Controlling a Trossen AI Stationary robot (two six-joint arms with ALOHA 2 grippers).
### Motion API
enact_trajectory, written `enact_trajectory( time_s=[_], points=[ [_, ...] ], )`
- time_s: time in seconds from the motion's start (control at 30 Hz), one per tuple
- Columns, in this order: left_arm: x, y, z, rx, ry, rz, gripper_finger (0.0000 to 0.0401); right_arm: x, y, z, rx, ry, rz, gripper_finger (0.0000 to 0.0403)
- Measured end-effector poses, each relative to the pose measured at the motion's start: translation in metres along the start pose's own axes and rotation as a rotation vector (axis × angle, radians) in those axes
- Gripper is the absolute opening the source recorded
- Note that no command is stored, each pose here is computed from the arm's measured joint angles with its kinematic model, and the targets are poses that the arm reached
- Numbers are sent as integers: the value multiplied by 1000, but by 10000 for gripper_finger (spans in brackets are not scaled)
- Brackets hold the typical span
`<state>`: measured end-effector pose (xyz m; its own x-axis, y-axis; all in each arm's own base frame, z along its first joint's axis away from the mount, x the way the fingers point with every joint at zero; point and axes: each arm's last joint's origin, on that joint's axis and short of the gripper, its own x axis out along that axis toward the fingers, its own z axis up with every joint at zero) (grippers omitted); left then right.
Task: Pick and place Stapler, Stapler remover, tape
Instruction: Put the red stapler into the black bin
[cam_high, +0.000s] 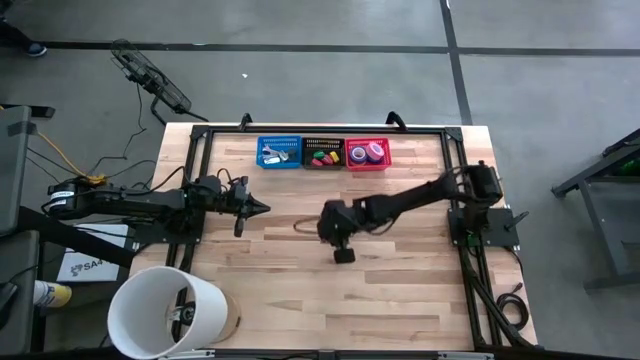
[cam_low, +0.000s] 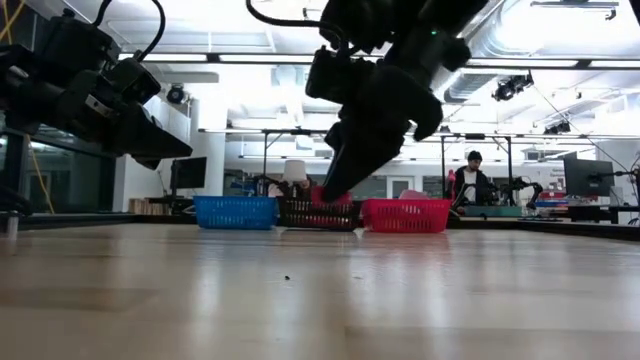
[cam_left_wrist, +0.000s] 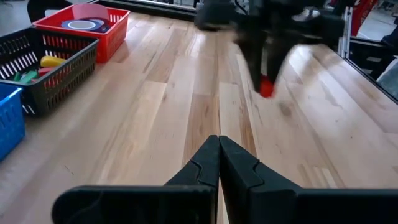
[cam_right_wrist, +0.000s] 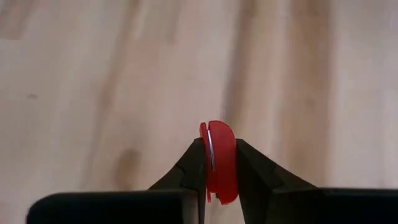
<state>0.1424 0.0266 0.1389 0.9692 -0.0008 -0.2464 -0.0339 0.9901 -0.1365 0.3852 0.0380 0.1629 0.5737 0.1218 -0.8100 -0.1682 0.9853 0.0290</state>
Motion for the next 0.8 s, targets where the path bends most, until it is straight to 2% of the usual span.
enact_trajectory(
  time_s=[0.27, 0.53, 0.8],
  points=[
    [0, 0, 0, 0, 0, 0, 1, -21, -62, -3, 19, -14, -98, 48],
    [0, 0, 0, 0, 0, -1, 1, -34, -122, -15, 141, -38, -185, 48],
    [-2, -2, 2, 7, -16, -2, 1, -60, -162, -11, 200, -212, -274, 48]
  ],
)
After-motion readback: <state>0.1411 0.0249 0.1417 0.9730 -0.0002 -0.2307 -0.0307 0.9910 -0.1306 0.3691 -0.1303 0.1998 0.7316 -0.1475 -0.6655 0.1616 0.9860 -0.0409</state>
